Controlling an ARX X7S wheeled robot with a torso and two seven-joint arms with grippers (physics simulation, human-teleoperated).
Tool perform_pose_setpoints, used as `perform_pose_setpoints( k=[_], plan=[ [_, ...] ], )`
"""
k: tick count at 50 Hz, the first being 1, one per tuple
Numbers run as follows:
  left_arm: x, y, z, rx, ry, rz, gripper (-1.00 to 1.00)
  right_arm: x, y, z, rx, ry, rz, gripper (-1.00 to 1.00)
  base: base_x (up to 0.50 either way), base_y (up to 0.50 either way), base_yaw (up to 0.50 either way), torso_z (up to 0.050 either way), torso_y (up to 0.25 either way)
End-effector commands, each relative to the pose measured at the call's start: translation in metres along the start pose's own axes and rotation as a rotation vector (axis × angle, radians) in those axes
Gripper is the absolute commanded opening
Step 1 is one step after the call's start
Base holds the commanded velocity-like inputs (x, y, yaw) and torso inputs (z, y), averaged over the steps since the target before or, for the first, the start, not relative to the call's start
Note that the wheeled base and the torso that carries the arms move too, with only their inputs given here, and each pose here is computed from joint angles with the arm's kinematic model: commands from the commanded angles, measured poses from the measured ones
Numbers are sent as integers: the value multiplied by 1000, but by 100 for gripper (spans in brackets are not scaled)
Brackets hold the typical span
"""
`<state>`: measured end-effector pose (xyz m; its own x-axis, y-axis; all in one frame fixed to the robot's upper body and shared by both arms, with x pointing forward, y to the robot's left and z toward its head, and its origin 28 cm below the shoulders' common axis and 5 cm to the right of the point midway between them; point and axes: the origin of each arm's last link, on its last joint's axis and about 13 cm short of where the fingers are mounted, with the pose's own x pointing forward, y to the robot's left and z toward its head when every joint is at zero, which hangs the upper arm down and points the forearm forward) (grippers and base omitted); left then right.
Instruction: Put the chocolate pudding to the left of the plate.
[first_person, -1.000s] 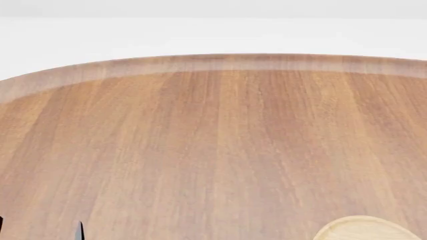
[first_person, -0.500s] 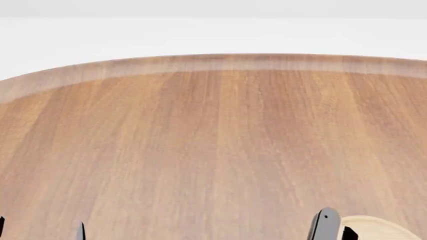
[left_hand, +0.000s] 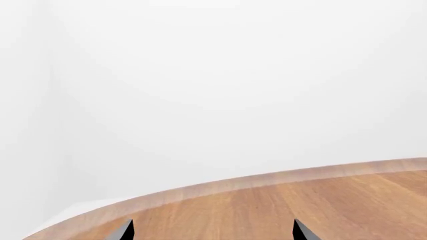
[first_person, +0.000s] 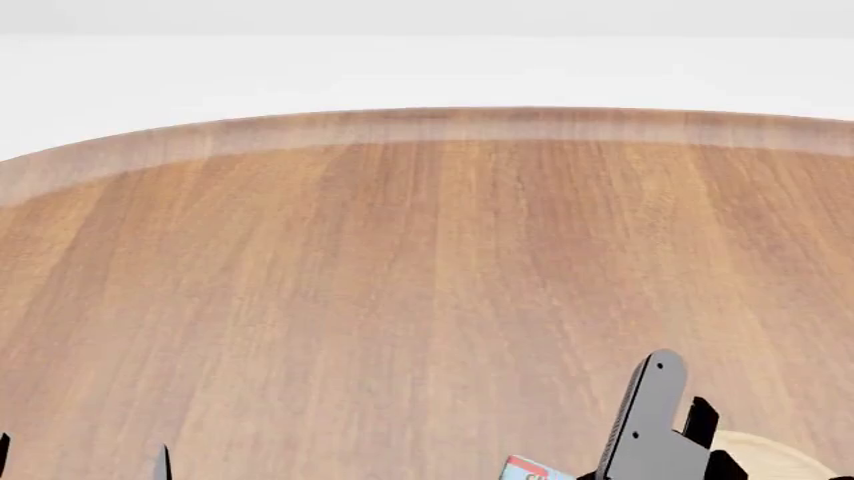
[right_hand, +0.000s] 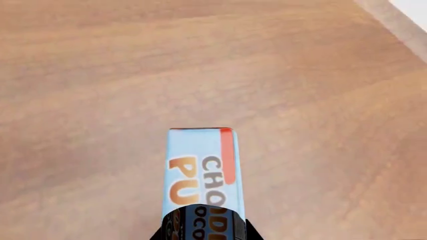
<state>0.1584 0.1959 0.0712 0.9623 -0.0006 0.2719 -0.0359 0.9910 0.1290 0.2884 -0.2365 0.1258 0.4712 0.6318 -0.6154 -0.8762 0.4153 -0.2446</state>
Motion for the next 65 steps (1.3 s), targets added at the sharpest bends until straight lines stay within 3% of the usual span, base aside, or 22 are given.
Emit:
perform_pose_setpoints(
  k=[1, 27, 38, 65],
  plan=[
    [1, 0, -1, -1, 1, 0, 100, 2, -9, 4, -1, -9, -15, -100, 0, 0, 0, 0, 0],
    [0, 0, -1, -1, 0, -1, 100, 35, -19, -14, 75, -12, -23, -100, 0, 0, 0, 0, 0],
    [0, 0, 0, -1, -2, 0, 100, 52, -7, -33, 89, 27, 22, -100, 0, 0, 0, 0, 0],
    [0, 0, -1, -2, 0, -3, 100, 62, -10, -43, 133, 17, 17, -100, 0, 0, 0, 0, 0]
  ],
)
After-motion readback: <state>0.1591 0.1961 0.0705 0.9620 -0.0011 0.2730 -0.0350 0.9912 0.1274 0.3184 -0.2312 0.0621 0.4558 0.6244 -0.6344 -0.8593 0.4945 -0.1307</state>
